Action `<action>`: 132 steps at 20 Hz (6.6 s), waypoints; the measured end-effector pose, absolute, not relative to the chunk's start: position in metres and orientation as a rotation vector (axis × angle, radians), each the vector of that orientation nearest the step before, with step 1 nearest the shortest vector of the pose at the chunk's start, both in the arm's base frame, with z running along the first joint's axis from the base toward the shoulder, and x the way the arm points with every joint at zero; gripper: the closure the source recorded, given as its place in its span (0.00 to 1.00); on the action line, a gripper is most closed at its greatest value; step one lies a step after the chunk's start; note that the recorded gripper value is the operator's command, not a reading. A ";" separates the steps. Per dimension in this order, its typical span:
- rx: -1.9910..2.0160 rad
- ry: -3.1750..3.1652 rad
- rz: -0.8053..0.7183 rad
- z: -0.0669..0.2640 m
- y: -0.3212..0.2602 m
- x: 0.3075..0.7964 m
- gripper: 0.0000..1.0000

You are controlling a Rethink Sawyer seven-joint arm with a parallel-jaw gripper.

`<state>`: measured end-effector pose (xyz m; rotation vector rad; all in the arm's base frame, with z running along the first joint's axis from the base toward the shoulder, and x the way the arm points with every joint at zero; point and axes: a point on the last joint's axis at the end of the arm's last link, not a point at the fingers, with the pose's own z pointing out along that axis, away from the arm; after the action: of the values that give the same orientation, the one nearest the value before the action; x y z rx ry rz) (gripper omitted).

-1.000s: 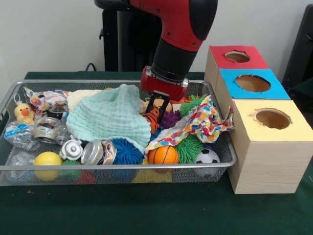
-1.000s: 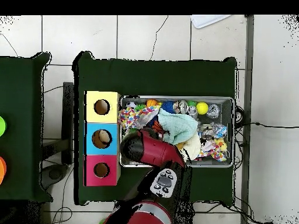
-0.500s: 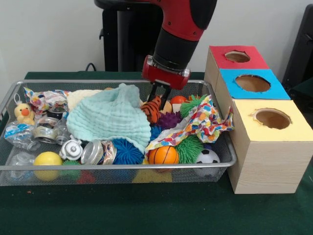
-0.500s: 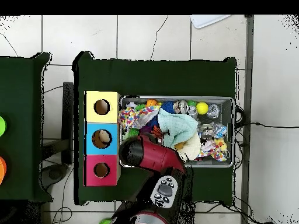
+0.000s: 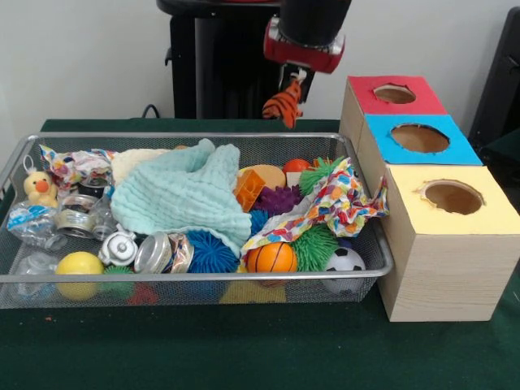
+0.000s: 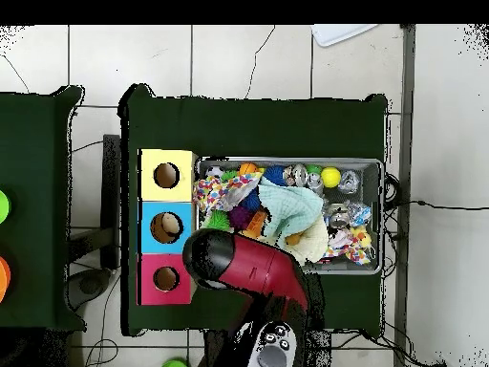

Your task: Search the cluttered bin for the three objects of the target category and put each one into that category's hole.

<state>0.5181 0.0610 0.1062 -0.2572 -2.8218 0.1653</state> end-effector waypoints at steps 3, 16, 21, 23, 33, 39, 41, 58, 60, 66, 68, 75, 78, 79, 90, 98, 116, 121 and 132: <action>-0.268 -2.774 0.114 0.128 0.067 0.516 1.00; -0.362 -2.771 -0.126 0.169 0.100 0.540 1.00; -0.435 -2.716 -0.254 0.161 0.115 0.539 1.00; -0.458 -2.681 -0.299 0.157 0.125 0.532 1.00; -0.454 -2.589 -0.366 0.147 0.152 0.501 1.00; -0.436 -2.552 -0.385 0.142 0.163 0.489 1.00; -0.433 -2.541 -0.394 0.139 0.165 0.488 1.00; -0.475 -2.528 -0.437 0.092 0.162 0.497 1.00; -0.479 -2.518 -0.443 0.089 0.161 0.496 1.00; -0.474 -2.482 -0.470 0.084 0.163 0.495 1.00; -0.467 -2.467 -0.479 0.085 0.165 0.494 1.00; -0.435 -2.361 -0.527 0.092 0.171 0.487 1.00; -0.433 -2.339 -0.533 0.092 0.171 0.485 1.00; -0.433 -2.332 -0.534 0.091 0.171 0.484 1.00; -0.422 -2.289 -0.515 0.072 0.171 0.472 0.00; -0.423 -2.278 -0.512 0.068 0.171 0.469 0.00; -0.431 -2.270 -0.514 0.065 0.168 0.469 1.00; -0.435 -2.288 -0.510 0.063 0.168 0.470 1.00; -0.430 -2.322 -0.537 0.061 0.172 0.479 1.00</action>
<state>0.4793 0.1718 0.0614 -0.4296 -2.3215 -0.5371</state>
